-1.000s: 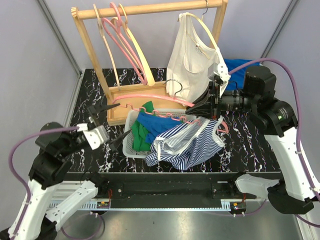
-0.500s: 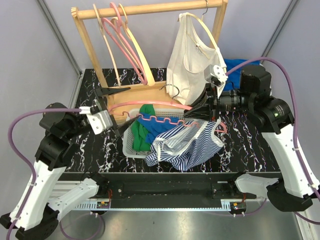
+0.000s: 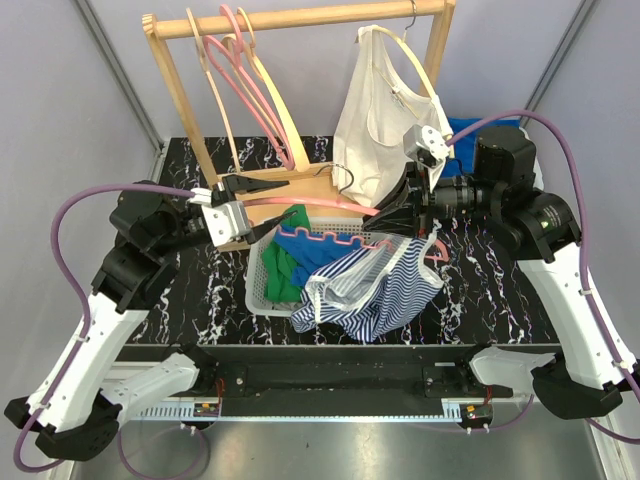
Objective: Remove the tank top from the hanger
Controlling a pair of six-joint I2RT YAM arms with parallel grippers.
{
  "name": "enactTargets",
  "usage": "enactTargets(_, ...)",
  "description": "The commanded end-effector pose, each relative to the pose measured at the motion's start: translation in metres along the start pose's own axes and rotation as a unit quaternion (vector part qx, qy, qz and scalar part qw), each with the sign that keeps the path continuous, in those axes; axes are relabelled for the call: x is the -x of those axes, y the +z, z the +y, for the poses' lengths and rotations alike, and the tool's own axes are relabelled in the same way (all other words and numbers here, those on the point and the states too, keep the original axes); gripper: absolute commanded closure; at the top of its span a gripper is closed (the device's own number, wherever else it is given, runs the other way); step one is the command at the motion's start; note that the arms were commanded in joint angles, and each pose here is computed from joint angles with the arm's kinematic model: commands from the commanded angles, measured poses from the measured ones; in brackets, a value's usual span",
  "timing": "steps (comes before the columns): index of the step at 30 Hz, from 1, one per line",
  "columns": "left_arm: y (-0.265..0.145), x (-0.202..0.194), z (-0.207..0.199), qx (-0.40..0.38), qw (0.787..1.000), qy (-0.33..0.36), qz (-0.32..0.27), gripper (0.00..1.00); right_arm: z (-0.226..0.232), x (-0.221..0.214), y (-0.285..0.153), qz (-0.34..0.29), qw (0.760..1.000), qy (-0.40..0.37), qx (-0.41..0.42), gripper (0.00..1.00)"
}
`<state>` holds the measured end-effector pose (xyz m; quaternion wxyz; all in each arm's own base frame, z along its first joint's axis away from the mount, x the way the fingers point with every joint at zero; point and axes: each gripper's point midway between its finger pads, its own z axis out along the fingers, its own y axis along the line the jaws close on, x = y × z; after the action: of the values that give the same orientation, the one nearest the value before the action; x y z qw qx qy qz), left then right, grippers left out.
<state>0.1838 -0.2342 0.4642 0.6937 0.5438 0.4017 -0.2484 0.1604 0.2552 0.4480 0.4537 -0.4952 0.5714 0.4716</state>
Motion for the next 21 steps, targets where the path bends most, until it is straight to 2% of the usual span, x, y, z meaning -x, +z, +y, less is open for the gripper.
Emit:
enactTargets(1, 0.003, 0.017, 0.007, 0.005, 0.999, 0.026, -0.02, 0.48, 0.01, 0.02, 0.002, -0.032, 0.999, -0.031, 0.023, 1.0)
enactTargets(2, 0.003, 0.018, 0.008, 0.006, 0.999, 0.029, -0.021, 0.49, 0.01, 0.021, 0.002, -0.034, 0.999, -0.031, 0.023, 1.0)
enactTargets(4, 0.004, 0.019, 0.009, 0.008, 0.999, 0.032, -0.021, 0.68, 0.007, 0.019, 0.005, -0.034, 0.999, -0.023, 0.023, 1.0)
enactTargets(7, 0.004, 0.02, 0.009, 0.015, 0.999, 0.038, -0.019, 0.89, 0.004, 0.018, 0.008, -0.032, 0.999, -0.013, 0.025, 1.0)
enactTargets(11, 0.003, 0.017, 0.007, 0.017, 0.998, 0.056, -0.014, 0.9, -0.004, 0.018, 0.016, -0.035, 0.999, -0.007, 0.023, 1.0)
enactTargets(13, 0.001, 0.013, 0.008, 0.025, 0.998, 0.063, -0.007, 1.0, -0.011, 0.019, 0.018, -0.039, 0.999, -0.001, 0.011, 1.0)
enactTargets(14, 0.0, 0.012, 0.01, 0.031, 0.998, 0.062, -0.005, 1.0, -0.012, 0.022, 0.018, -0.046, 0.999, -0.009, 0.006, 0.98)
enactTargets(15, -0.001, 0.012, 0.011, 0.036, 0.997, 0.062, -0.002, 1.0, -0.014, 0.02, 0.018, -0.047, 0.999, -0.008, 0.001, 0.93)
enactTargets(16, -0.002, 0.009, 0.013, 0.044, 0.997, 0.064, 0.004, 1.0, -0.017, 0.021, 0.018, -0.049, 0.999, -0.009, -0.008, 0.84)
enactTargets(18, -0.008, 0.01, 0.016, 0.058, 0.996, 0.07, 0.007, 1.0, -0.022, 0.022, 0.014, -0.057, 0.998, -0.019, -0.036, 0.75)
enactTargets(19, -0.01, 0.007, 0.018, 0.069, 0.995, 0.071, 0.015, 1.0, -0.023, 0.023, 0.013, -0.06, 0.997, -0.024, -0.044, 0.66)
enactTargets(21, -0.017, 0.007, 0.019, 0.08, 0.993, 0.089, 0.02, 1.0, -0.029, 0.023, 0.009, -0.066, 0.995, -0.033, -0.071, 0.62)
